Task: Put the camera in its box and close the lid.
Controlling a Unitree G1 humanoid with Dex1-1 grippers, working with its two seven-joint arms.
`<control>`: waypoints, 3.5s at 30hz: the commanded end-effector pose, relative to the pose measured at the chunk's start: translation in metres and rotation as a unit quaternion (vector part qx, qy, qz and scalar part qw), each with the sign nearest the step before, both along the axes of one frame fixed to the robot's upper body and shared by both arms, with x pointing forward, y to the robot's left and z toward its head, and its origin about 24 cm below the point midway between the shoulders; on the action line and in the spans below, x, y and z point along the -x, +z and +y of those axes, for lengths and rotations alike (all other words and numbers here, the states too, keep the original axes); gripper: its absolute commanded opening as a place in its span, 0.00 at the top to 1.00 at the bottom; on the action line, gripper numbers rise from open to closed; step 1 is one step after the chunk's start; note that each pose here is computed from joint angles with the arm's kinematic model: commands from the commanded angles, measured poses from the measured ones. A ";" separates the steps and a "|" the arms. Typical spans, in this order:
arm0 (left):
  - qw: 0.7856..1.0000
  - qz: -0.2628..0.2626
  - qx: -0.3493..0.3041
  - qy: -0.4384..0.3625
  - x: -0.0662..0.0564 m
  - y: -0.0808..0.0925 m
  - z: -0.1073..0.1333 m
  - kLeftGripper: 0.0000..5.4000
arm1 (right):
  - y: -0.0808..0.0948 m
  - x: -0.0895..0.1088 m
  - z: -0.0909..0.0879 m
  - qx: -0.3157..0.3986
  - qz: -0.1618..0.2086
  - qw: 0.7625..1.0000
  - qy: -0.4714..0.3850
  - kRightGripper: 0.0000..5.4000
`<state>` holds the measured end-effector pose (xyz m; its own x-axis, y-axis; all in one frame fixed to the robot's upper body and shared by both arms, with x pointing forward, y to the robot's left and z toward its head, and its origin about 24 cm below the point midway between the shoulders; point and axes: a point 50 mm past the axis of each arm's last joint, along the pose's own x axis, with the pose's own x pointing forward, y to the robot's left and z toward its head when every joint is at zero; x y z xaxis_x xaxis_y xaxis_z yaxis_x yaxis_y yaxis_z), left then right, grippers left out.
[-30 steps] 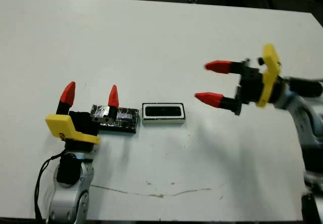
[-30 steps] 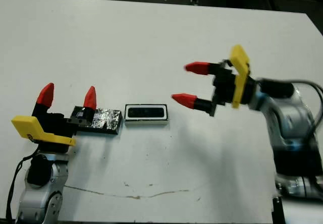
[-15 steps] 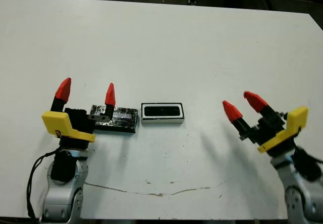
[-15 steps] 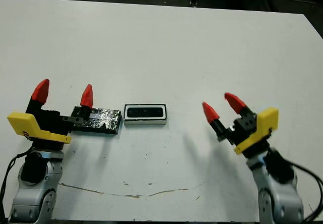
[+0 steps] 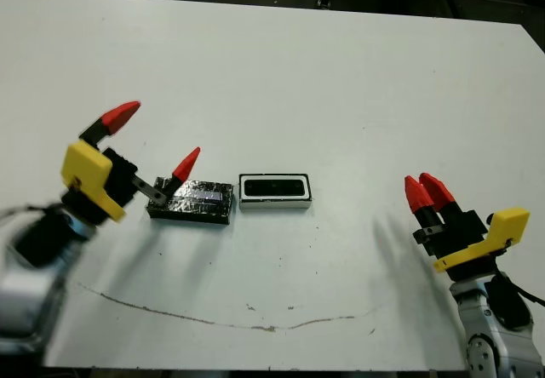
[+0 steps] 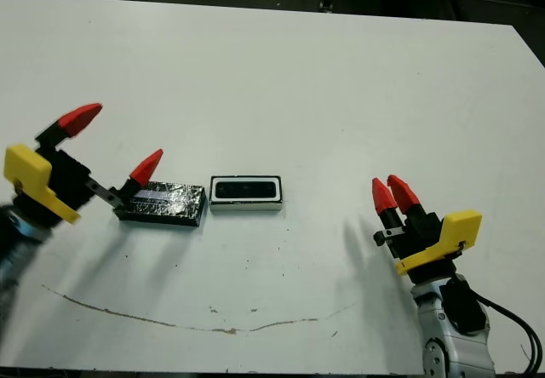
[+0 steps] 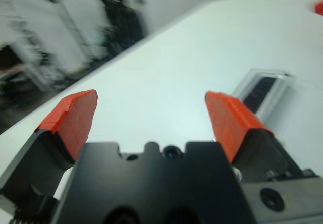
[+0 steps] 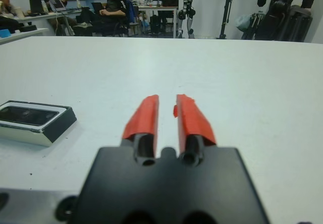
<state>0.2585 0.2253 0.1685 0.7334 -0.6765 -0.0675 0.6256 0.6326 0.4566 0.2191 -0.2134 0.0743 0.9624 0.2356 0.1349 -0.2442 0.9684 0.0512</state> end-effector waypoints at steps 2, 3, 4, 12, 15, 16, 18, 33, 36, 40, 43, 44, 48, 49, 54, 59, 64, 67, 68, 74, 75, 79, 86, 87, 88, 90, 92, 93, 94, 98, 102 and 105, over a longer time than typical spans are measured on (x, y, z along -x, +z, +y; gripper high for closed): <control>0.993 0.075 -0.019 -0.089 -0.017 0.016 0.014 0.00 | -0.004 0.002 -0.002 -0.007 0.009 1.000 -0.004 0.96; 0.990 0.082 -0.022 -0.112 -0.022 0.018 0.015 0.00 | -0.004 0.002 -0.002 -0.004 0.009 1.000 -0.006 0.99; 0.987 0.086 -0.024 -0.130 -0.026 0.019 0.015 0.00 | -0.004 0.002 -0.001 -0.002 0.010 1.000 -0.007 1.00; 0.960 0.113 -0.109 -0.233 -0.038 0.021 0.005 0.00 | -0.005 0.002 0.001 0.013 0.017 1.000 -0.018 1.00; 0.954 0.113 -0.129 -0.244 -0.039 0.016 0.001 0.00 | -0.007 0.001 0.002 0.011 0.025 1.000 -0.015 1.00; 0.953 0.116 -0.133 -0.247 -0.040 0.015 0.000 0.00 | -0.007 0.002 0.002 0.014 0.027 0.999 -0.015 1.00; 0.949 0.120 -0.138 -0.255 -0.041 0.012 -0.002 0.00 | -0.007 0.002 0.003 0.017 0.027 0.999 -0.013 1.00; 0.932 0.151 -0.141 -0.299 -0.043 -0.007 -0.010 0.00 | -0.009 0.001 0.004 0.020 0.030 0.999 -0.014 1.00; 0.931 0.147 -0.150 -0.299 -0.044 -0.010 -0.011 0.00 | -0.009 0.001 0.005 0.016 0.033 0.999 -0.016 1.00; 0.928 0.147 -0.160 -0.302 -0.044 -0.011 -0.012 0.00 | -0.009 0.001 0.004 0.015 0.029 0.999 -0.011 1.00; 0.925 0.149 -0.172 -0.304 -0.044 -0.012 -0.013 0.00 | -0.009 0.001 0.004 0.017 0.030 0.999 -0.013 1.00; 0.924 0.146 -0.178 -0.304 -0.044 -0.012 -0.014 0.00 | -0.009 0.001 0.004 0.017 0.030 0.999 -0.014 1.00; 0.924 0.151 -0.187 -0.297 -0.046 -0.015 -0.013 0.00 | -0.008 0.002 0.005 0.018 0.034 0.999 -0.017 1.00; 0.924 0.155 -0.188 -0.295 -0.047 -0.016 -0.013 0.00 | -0.008 0.002 0.005 0.018 0.033 0.999 -0.017 1.00; 0.919 0.167 -0.216 -0.284 -0.050 -0.019 -0.013 0.00 | -0.009 0.002 0.005 0.013 0.031 0.999 -0.013 1.00; 0.917 0.173 -0.223 -0.282 -0.053 -0.026 -0.013 0.00 | -0.009 0.002 0.005 0.015 0.034 0.999 -0.013 1.00; 0.911 0.190 -0.232 -0.282 -0.056 -0.034 -0.012 0.00 | -0.008 0.002 0.005 0.013 0.035 0.999 -0.015 1.00; 0.910 0.200 -0.231 -0.279 -0.058 -0.038 -0.009 0.00 | -0.008 0.002 0.005 0.012 0.035 0.999 -0.012 1.00; 0.910 0.206 -0.225 -0.280 -0.058 -0.039 -0.008 0.00 | -0.008 0.002 0.005 0.011 0.036 0.999 -0.011 1.00; 0.908 0.222 -0.226 -0.273 -0.059 -0.041 -0.001 0.00 | -0.008 0.002 0.005 0.016 0.036 0.999 -0.012 1.00; 0.907 0.222 -0.231 -0.274 -0.059 -0.041 -0.001 0.00 | -0.008 0.002 0.006 0.015 0.036 0.999 -0.012 1.00; 0.905 0.222 -0.237 -0.275 -0.058 -0.040 0.002 0.00 | -0.009 0.002 0.005 0.012 0.035 0.999 -0.007 1.00; 0.908 0.234 -0.229 -0.259 -0.056 -0.039 0.008 0.00 | -0.008 0.002 0.005 0.020 0.036 0.999 -0.008 1.00; 0.909 0.238 -0.226 -0.255 -0.055 -0.039 0.009 0.00 | -0.008 0.002 0.005 0.021 0.036 0.999 -0.008 1.00; 0.910 0.240 -0.227 -0.252 -0.055 -0.039 0.009 0.00 | -0.008 0.002 0.005 0.021 0.037 0.999 -0.007 1.00; 0.910 0.247 -0.229 -0.243 -0.055 -0.038 0.009 0.00 | -0.009 0.002 0.006 0.015 0.040 0.999 -0.004 1.00; 0.912 0.254 -0.219 -0.237 -0.054 -0.038 0.009 0.00 | -0.009 0.002 0.007 0.015 0.040 0.999 -0.002 1.00; 0.912 0.257 -0.217 -0.233 -0.054 -0.038 0.008 0.00 | -0.009 0.002 0.007 0.017 0.040 0.999 -0.002 1.00; 0.913 0.260 -0.218 -0.227 -0.054 -0.038 0.008 0.00 | -0.009 0.002 0.007 0.020 0.041 0.999 -0.003 1.00; 0.915 0.276 -0.209 -0.208 -0.053 -0.039 0.010 0.03 | -0.009 0.002 0.006 0.023 0.042 0.999 -0.003 1.00; 0.917 0.288 -0.190 -0.200 -0.053 -0.041 0.011 0.12 | -0.009 0.002 0.006 0.022 0.043 0.999 -0.001 1.00; 0.920 0.283 -0.173 -0.207 -0.052 -0.045 0.011 0.20 | -0.009 0.002 0.006 0.021 0.046 0.999 0.000 1.00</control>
<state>0.3129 0.2324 0.1285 0.1923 -0.7546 -0.6274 0.9813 0.1492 0.1213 0.2191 -0.2042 0.0682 0.9683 0.2401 0.0685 -0.2429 0.9694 0.0345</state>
